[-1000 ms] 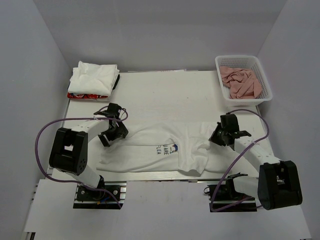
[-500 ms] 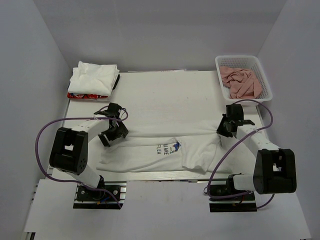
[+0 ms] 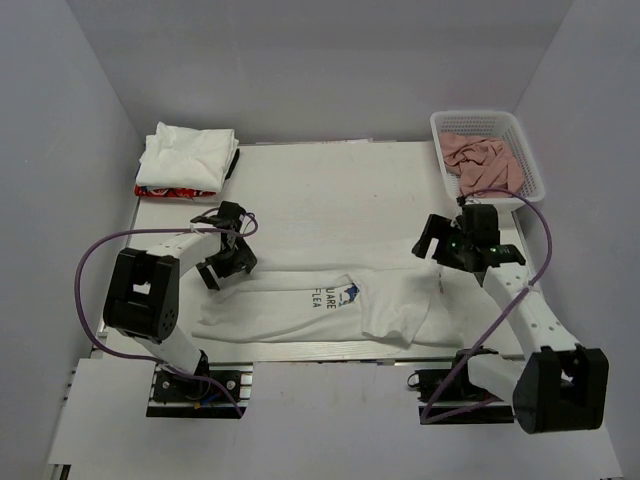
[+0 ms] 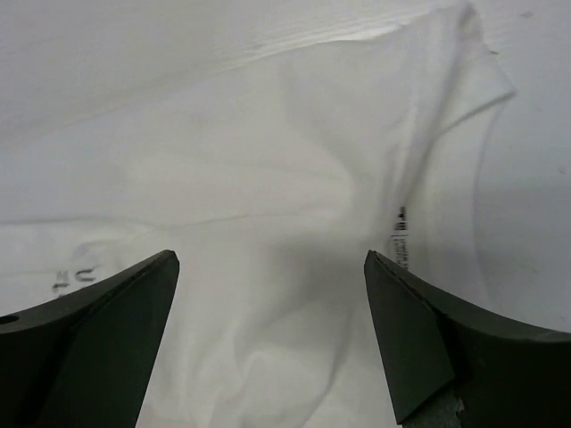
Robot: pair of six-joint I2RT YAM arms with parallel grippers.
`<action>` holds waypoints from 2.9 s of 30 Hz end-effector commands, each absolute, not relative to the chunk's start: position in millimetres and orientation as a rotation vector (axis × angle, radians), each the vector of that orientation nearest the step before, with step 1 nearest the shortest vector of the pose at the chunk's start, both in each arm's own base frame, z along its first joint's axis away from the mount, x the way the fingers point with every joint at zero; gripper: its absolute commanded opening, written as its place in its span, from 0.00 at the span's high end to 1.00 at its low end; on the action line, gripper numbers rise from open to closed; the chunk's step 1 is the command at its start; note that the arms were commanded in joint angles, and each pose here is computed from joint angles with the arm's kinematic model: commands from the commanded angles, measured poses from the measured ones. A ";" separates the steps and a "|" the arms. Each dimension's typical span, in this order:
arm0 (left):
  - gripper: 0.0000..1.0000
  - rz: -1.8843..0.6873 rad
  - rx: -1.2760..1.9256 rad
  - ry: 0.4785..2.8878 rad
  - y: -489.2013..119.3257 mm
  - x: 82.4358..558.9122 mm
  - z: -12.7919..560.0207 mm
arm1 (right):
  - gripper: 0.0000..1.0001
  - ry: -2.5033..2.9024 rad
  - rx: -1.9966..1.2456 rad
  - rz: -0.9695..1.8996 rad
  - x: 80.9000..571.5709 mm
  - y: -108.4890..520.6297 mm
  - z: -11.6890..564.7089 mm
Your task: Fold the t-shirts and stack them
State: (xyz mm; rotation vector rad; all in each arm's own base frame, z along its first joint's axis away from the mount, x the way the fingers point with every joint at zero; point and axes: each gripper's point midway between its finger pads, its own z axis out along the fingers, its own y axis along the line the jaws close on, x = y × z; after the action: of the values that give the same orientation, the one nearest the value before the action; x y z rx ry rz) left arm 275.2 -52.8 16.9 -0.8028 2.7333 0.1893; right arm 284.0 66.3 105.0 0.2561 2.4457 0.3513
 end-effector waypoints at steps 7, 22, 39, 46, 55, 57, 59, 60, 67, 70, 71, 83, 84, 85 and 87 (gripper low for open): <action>0.00 0.262 -0.828 2.685 -39.3 275.7 20.0 | 0.10 2.593 0.086 0.606 235.1 118.3 76.4; 0.00 0.390 -0.842 2.799 -38.8 251.5 -0.1 | 0.10 2.828 0.253 0.307 314.5 98.3 -18.9; 0.00 -0.178 -0.555 3.122 -130.4 124.7 19.4 | 0.10 2.460 -0.219 0.577 573.3 171.9 38.0; 0.00 -0.131 -0.433 2.746 -122.9 194.3 106.8 | 0.10 2.312 -0.325 0.324 565.6 173.2 131.0; 0.00 -0.398 0.082 2.847 -205.0 188.2 71.2 | 0.10 2.501 -0.230 0.317 488.7 159.3 114.1; 0.00 -0.355 0.158 2.906 -207.2 179.8 54.6 | 0.10 2.528 -0.242 0.329 482.0 162.6 102.3; 0.00 -0.366 0.259 2.938 -216.0 169.6 45.3 | 0.10 2.571 -0.254 0.359 477.6 165.2 82.6; 0.00 -0.344 0.274 2.962 -214.5 164.5 38.2 | 0.10 2.580 -0.260 0.394 476.6 170.5 80.6; 0.00 -0.052 0.299 3.126 -192.8 141.9 -9.5 | 0.10 2.722 -0.284 0.355 477.9 168.8 26.2; 0.00 -0.102 0.332 3.209 -210.6 119.8 -13.4 | 0.10 2.760 -0.315 0.317 479.9 171.1 11.4; 0.00 -0.210 0.388 3.195 -228.9 114.4 -12.8 | 0.10 2.760 -0.324 0.307 482.2 173.6 7.6; 0.00 -0.654 0.784 3.048 -377.8 114.7 15.9 | 0.10 2.412 -0.307 0.612 573.9 277.8 11.8; 0.00 -0.608 0.750 3.058 -377.6 114.2 17.7 | 0.10 2.381 -0.271 0.632 580.4 282.4 23.3; 0.00 -0.588 0.724 3.044 -379.2 119.3 18.4 | 0.10 2.356 -0.260 0.637 587.2 286.6 25.4; 0.00 -0.566 0.645 3.018 -378.7 126.0 29.9 | 0.10 2.252 -0.260 0.665 606.3 295.4 62.4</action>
State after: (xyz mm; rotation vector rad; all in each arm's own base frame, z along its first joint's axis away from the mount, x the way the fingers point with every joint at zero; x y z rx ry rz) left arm 110.9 -359.9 28.3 0.7045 3.1184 -0.5316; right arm 589.6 271.8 43.9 -0.2983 2.3532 0.5520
